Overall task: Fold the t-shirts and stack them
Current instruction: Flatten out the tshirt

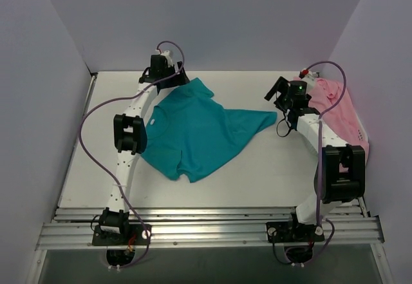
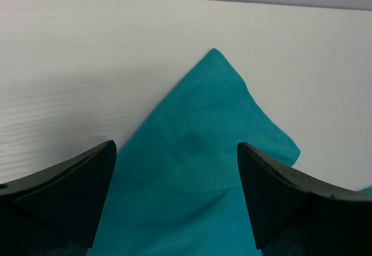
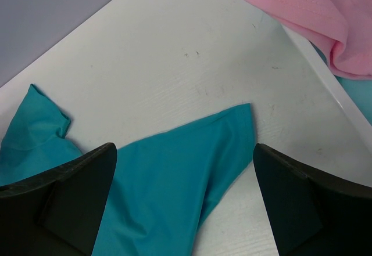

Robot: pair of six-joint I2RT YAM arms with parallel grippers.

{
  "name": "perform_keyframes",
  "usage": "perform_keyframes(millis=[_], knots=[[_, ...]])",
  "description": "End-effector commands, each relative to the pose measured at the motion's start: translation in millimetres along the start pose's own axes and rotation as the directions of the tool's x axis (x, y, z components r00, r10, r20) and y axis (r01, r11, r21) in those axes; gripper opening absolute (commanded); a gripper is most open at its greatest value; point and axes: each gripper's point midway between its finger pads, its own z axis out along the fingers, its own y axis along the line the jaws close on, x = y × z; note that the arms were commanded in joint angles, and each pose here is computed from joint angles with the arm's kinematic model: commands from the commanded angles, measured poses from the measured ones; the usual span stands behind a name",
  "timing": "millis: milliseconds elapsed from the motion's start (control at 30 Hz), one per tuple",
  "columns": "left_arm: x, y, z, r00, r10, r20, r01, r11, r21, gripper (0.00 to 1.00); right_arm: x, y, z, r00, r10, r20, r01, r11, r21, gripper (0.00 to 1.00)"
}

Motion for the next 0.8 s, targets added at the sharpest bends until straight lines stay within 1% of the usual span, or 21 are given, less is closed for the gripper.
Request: perform_keyframes(millis=[0,67,200,267,367,500,667,733,767], knots=[[-31,-18,5,0.995,-0.04,0.095,0.026,0.99,0.137,0.94,-2,1,5,1.0,0.012,0.012,-0.012,1.0,-0.016,1.0],[-26,-14,13,0.994,-0.055,0.097,0.04,0.988,0.147,0.94,-2,2,6,1.0,0.014,0.012,-0.013,1.0,-0.022,1.0],[-31,-8,21,0.988,-0.072,0.136,0.053,0.989,0.141,0.94,0,2,6,1.0,0.01,0.008,-0.009,1.0,-0.026,1.0],[-23,-2,28,0.988,-0.089,0.129,0.072,0.989,0.128,0.94,0,2,5,1.0,0.008,0.009,-0.008,1.0,-0.027,1.0],[-19,-4,32,0.986,-0.118,0.116,0.098,0.982,0.162,0.94,-3,3,2,1.0,0.009,0.016,-0.009,1.0,-0.03,1.0],[-10,-17,32,0.989,-0.128,0.076,0.107,0.966,0.234,0.94,-3,3,2,1.0,0.01,0.02,-0.009,1.0,-0.03,1.0],[-2,-35,30,0.994,-0.105,0.043,0.089,0.954,0.287,1.0,-1,3,4,1.0,0.01,0.014,-0.01,1.0,-0.027,1.0],[6,-40,31,0.994,-0.105,0.018,0.094,0.946,0.311,1.0,-2,2,4,1.0,0.011,0.017,-0.01,1.0,-0.026,1.0],[8,-43,30,0.995,-0.103,0.01,0.095,0.94,0.326,0.94,-2,3,4,1.0,0.011,0.019,-0.01,1.0,-0.028,1.0]])
